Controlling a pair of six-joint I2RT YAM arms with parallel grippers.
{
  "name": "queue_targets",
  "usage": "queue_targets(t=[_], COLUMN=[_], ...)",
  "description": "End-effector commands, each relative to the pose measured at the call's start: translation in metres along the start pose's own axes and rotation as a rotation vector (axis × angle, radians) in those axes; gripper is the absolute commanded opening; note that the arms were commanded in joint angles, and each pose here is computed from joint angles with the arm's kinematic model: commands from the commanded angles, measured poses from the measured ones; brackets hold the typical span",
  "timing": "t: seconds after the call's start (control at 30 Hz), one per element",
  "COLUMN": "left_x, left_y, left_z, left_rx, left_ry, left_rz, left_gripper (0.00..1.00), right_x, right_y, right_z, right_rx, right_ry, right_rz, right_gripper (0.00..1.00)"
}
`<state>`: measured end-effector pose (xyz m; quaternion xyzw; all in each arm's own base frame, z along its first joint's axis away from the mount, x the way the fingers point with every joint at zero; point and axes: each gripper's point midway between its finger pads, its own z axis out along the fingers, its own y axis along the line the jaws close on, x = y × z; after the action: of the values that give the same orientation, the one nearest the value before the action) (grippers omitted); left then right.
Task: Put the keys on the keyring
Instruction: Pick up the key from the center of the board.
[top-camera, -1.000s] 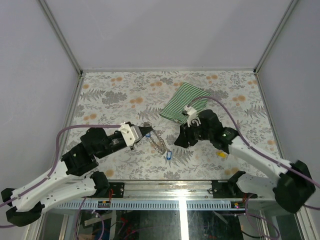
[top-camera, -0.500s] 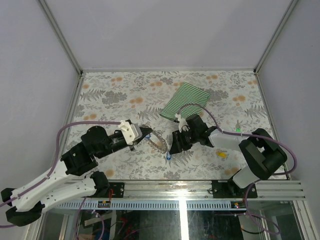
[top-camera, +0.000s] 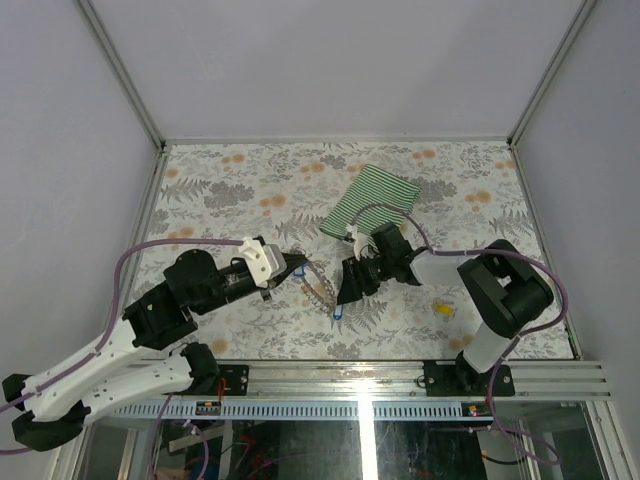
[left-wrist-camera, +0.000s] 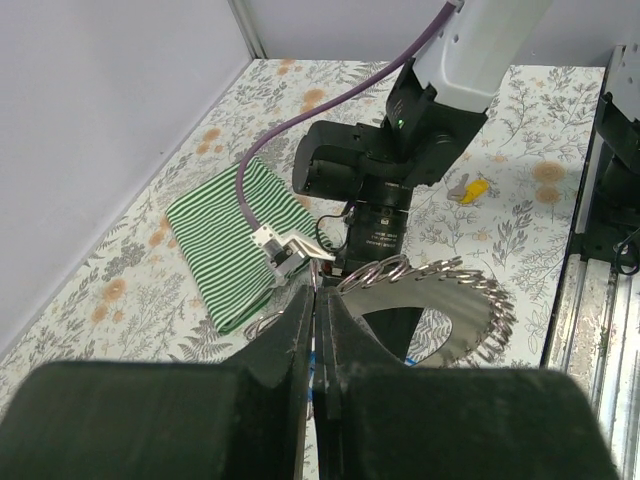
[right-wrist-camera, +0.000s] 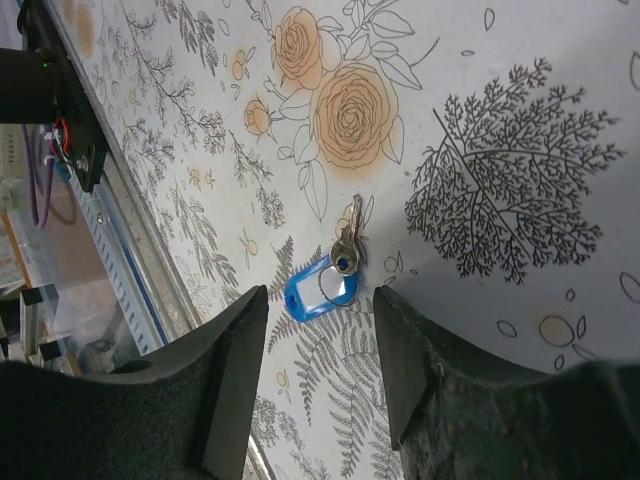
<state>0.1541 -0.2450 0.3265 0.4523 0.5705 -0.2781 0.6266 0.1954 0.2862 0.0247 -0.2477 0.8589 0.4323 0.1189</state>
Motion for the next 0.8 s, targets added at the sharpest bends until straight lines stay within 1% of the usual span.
queue_targets(t=[0.0, 0.13, 0.33, 0.47, 0.67, 0.77], left_x=[-0.033, -0.033, -0.03, -0.028, -0.028, -0.028], left_y=[0.007, 0.007, 0.006, 0.004, 0.004, 0.004], left_z=[-0.005, -0.005, -0.003, -0.002, -0.001, -0.001], left_rx=[-0.02, -0.02, -0.015, -0.007, -0.005, -0.005], left_ry=[-0.094, -0.094, -0.085, -0.081, -0.083, -0.084], left_rz=[0.002, 0.003, 0.003, 0.003, -0.001, -0.001], left_gripper=[0.0, 0.0, 0.0, 0.0, 0.0, 0.0], right_x=[-0.006, -0.003, 0.002, 0.006, 0.008, 0.006], right_y=[-0.005, -0.007, -0.005, -0.004, -0.006, -0.006], right_z=[0.008, 0.011, 0.01, 0.007, 0.006, 0.007], right_rx=[-0.028, -0.042, -0.054, -0.049, -0.04, -0.039], right_ry=[0.005, 0.021, 0.037, 0.043, 0.045, 0.039], right_rz=[-0.062, -0.06, -0.059, -0.062, -0.063, -0.068], right_gripper=[0.53, 0.5, 0.4, 0.37, 0.25, 0.16])
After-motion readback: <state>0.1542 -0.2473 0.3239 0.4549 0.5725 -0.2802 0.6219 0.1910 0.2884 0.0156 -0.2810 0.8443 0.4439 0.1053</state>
